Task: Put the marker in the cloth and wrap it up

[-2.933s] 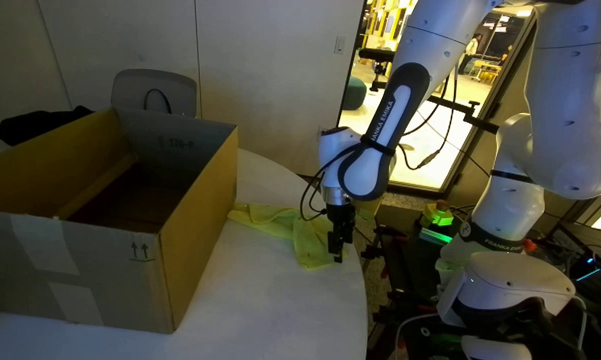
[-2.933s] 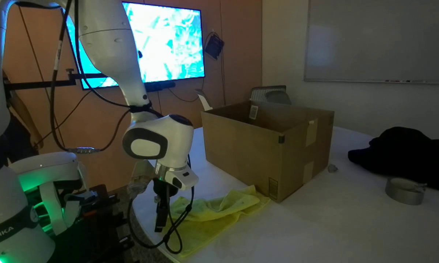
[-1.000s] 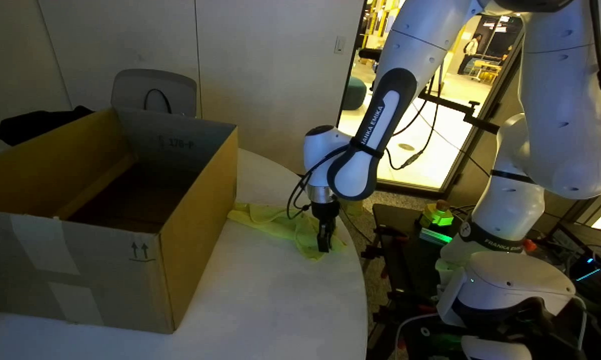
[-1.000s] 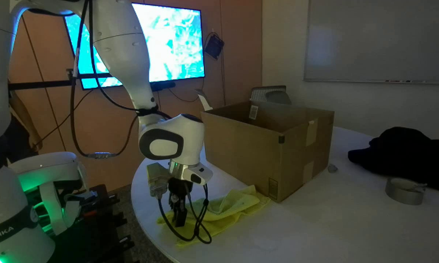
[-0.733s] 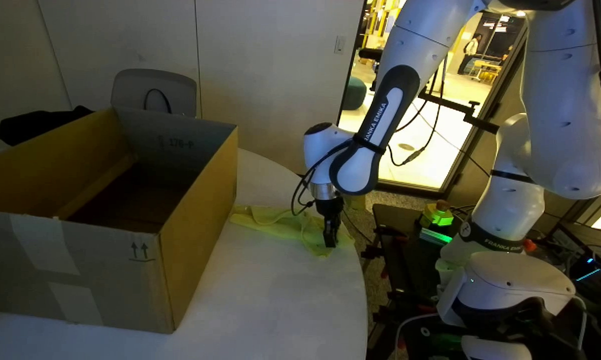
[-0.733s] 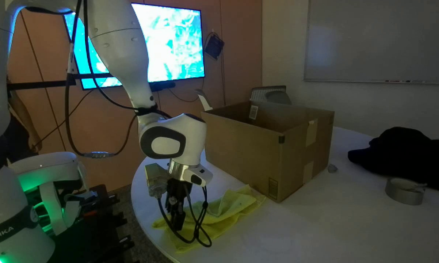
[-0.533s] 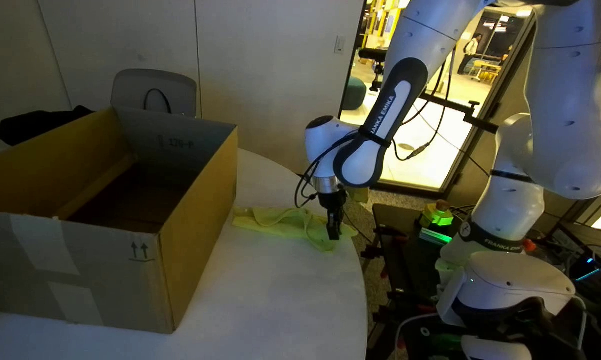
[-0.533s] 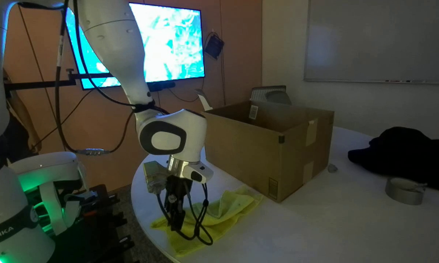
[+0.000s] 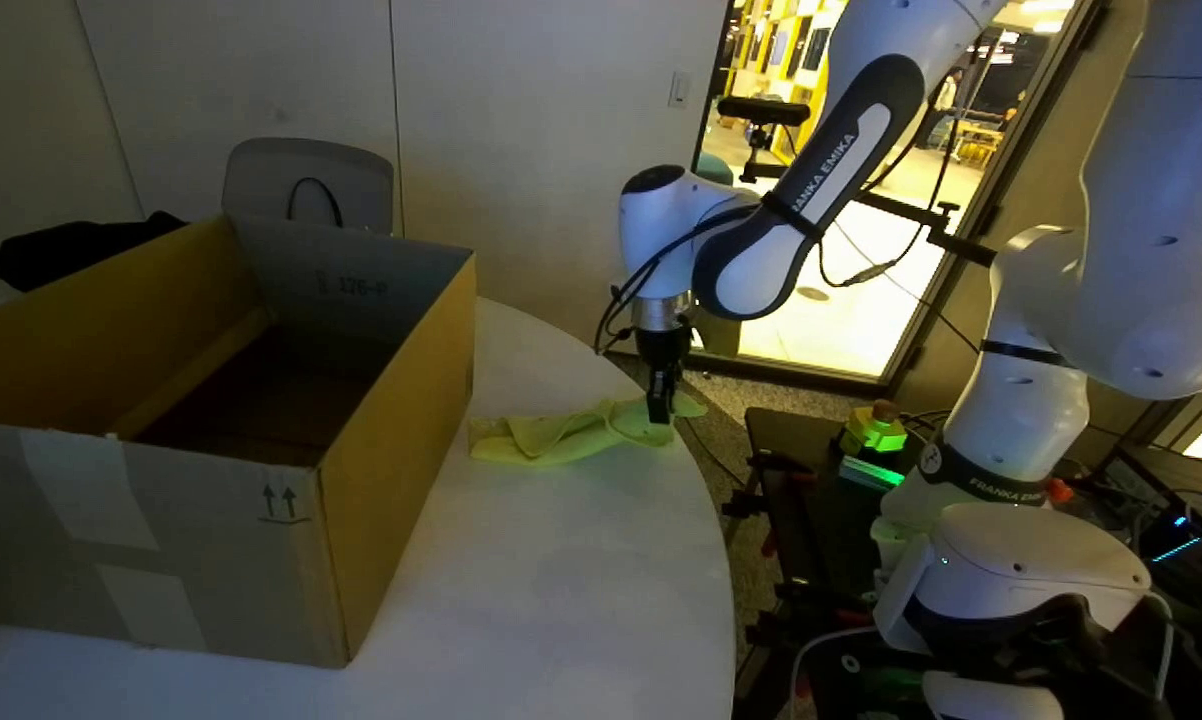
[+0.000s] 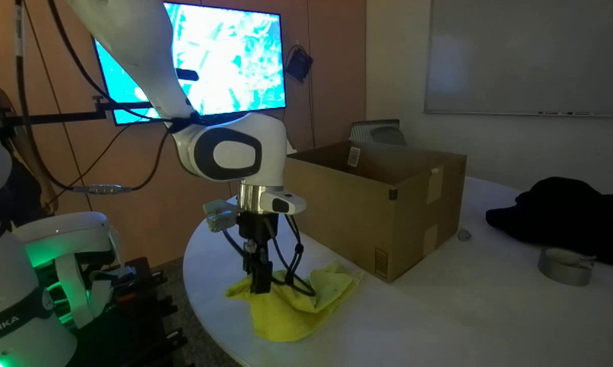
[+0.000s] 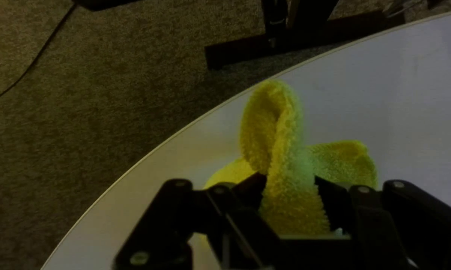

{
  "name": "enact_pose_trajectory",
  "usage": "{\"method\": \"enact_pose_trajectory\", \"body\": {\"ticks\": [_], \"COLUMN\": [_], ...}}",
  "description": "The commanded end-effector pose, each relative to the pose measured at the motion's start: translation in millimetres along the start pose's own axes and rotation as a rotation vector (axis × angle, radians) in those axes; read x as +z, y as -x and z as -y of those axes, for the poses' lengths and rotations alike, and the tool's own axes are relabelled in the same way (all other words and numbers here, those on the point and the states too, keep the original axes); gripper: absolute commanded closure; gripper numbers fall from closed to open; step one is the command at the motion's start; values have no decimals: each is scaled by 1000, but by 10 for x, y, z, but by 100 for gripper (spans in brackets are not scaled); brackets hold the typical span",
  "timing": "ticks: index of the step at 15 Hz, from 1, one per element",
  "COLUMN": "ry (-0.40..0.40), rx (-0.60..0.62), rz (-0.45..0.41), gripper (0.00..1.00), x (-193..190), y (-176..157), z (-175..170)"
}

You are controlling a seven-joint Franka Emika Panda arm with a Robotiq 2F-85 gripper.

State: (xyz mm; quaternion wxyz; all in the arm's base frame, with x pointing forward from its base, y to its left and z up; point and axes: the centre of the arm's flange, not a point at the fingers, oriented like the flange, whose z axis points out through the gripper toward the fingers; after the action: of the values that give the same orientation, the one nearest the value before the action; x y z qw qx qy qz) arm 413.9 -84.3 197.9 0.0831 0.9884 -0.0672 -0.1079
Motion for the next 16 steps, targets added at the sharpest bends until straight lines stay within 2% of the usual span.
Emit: {"method": "enact_pose_trajectory", "body": {"ticks": [1, 5, 9, 12, 16], "ry": [2, -72, -159, -206, -256], "rx": [34, 103, 206, 257, 261], "rz": [-122, -265, -367, -411, -419], "gripper": [97, 97, 97, 97, 97], "x": [-442, -681, -739, -731, -637], "y": [-23, -261, -517, -700, -920], "z": [-36, 105, 347, 496, 689]}}
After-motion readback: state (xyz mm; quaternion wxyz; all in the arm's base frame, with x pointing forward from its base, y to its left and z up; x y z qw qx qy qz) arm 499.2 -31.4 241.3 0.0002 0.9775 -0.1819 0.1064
